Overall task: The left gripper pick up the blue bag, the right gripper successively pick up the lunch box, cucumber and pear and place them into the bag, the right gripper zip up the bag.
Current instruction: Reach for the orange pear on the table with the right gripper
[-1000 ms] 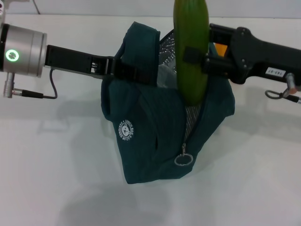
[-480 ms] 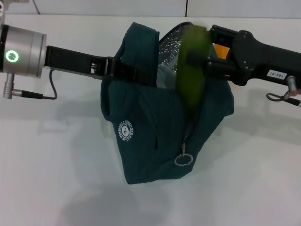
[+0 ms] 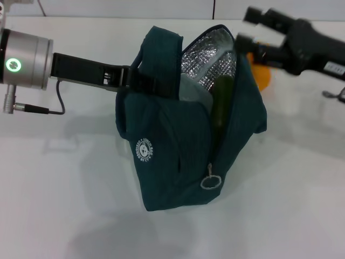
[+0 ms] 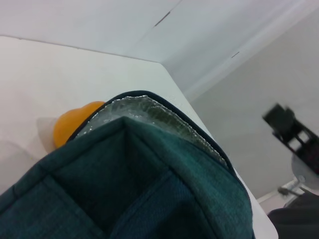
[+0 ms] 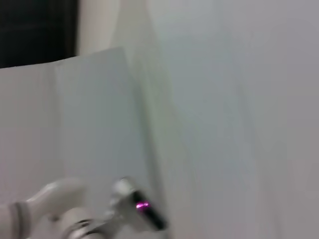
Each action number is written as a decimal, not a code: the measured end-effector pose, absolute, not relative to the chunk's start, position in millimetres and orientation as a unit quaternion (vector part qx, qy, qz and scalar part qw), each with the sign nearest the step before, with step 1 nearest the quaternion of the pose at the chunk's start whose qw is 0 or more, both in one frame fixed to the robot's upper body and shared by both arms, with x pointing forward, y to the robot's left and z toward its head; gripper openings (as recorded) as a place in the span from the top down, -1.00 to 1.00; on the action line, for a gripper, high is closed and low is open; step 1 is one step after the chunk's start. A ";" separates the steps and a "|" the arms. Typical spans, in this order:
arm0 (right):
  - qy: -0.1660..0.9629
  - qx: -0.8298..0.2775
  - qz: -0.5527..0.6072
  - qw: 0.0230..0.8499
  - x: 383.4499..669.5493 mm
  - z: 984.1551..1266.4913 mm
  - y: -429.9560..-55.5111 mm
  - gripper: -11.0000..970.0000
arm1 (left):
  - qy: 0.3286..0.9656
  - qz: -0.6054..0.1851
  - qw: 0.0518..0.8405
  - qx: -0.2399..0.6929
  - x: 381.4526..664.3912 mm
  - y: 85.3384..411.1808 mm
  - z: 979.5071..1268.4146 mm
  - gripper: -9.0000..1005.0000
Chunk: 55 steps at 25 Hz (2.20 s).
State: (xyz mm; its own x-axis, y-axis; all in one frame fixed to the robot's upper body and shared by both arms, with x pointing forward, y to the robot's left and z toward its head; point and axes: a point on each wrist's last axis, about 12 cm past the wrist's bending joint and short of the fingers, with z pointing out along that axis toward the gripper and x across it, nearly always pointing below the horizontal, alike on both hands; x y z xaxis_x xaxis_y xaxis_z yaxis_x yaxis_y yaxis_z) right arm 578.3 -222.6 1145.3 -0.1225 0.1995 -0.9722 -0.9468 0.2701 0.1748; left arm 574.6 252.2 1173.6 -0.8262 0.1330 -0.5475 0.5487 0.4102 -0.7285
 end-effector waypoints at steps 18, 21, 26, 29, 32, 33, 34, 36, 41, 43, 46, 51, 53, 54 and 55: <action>0.701 -0.278 0.228 0.616 610.8 1099.9 -274.9 -0.82 | 0.814 -0.500 0.208 0.211 575.3 251.8 1174.1 0.91; 0.710 -0.289 0.220 0.603 615.3 1091.9 -264.0 -0.82 | 0.813 -0.500 0.211 0.209 575.9 250.6 1173.7 0.91; 0.709 -0.300 0.212 0.602 619.8 1088.4 -252.5 -0.82 | 0.814 -0.501 0.215 0.201 576.8 248.9 1170.9 0.91; 0.708 -0.310 0.206 0.600 624.6 1087.7 -243.7 -0.82 | 0.814 -0.503 0.214 0.197 578.0 247.2 1169.2 0.91; 0.705 -0.312 0.201 0.605 628.9 1088.2 -236.7 -0.82 | 0.814 -0.502 0.217 0.195 579.2 246.9 1169.2 0.91; 0.703 -0.312 0.199 0.607 630.8 1089.2 -234.5 -0.81 | 0.815 -0.501 0.218 0.194 579.5 246.9 1169.1 0.91; 0.702 -0.312 0.198 0.609 632.5 1090.1 -232.6 -0.81 | 0.815 -0.501 0.219 0.194 579.8 246.8 1169.0 0.91; 0.702 -0.313 0.195 0.610 635.5 1091.7 -230.0 -0.81 | 0.815 -0.501 0.220 0.192 580.3 246.3 1168.6 0.91; 0.703 -0.318 0.188 0.608 640.0 1092.1 -223.2 -0.81 | 0.814 -0.502 0.224 0.188 581.3 242.5 1166.9 0.91; 0.703 -0.318 0.187 0.608 639.6 1090.4 -221.4 -0.81 | 0.814 -0.502 0.225 0.187 582.1 240.8 1166.8 0.91; 0.705 -0.323 0.184 0.604 638.2 1086.4 -218.7 -0.81 | 0.812 -0.504 0.227 0.187 583.3 237.2 1167.1 0.91; 0.704 -0.333 0.178 0.601 637.6 1083.6 -215.4 -0.81 | 0.809 -0.508 0.230 0.186 583.8 234.1 1167.4 0.91; 0.704 -0.332 0.176 0.603 638.0 1083.9 -215.5 -0.81 | 0.807 -0.512 0.230 0.182 584.1 233.1 1166.3 0.91; 0.704 -0.331 0.176 0.603 638.0 1084.0 -215.6 -0.81 | 0.807 -0.514 0.229 0.180 584.0 232.5 1165.5 0.91; 0.704 -0.330 0.176 0.604 638.1 1084.0 -215.7 -0.81 | 0.807 -0.514 0.229 0.180 584.0 232.5 1165.5 0.91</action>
State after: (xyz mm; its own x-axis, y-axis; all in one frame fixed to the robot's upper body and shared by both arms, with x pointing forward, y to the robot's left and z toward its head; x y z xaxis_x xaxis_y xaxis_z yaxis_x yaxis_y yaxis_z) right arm 638.1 -215.7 1084.0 -0.0530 -0.2518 -0.9663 -0.6779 0.7197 -0.1504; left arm 584.0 232.5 1165.5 -0.8303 0.0552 -0.5545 0.5259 0.4069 -0.7469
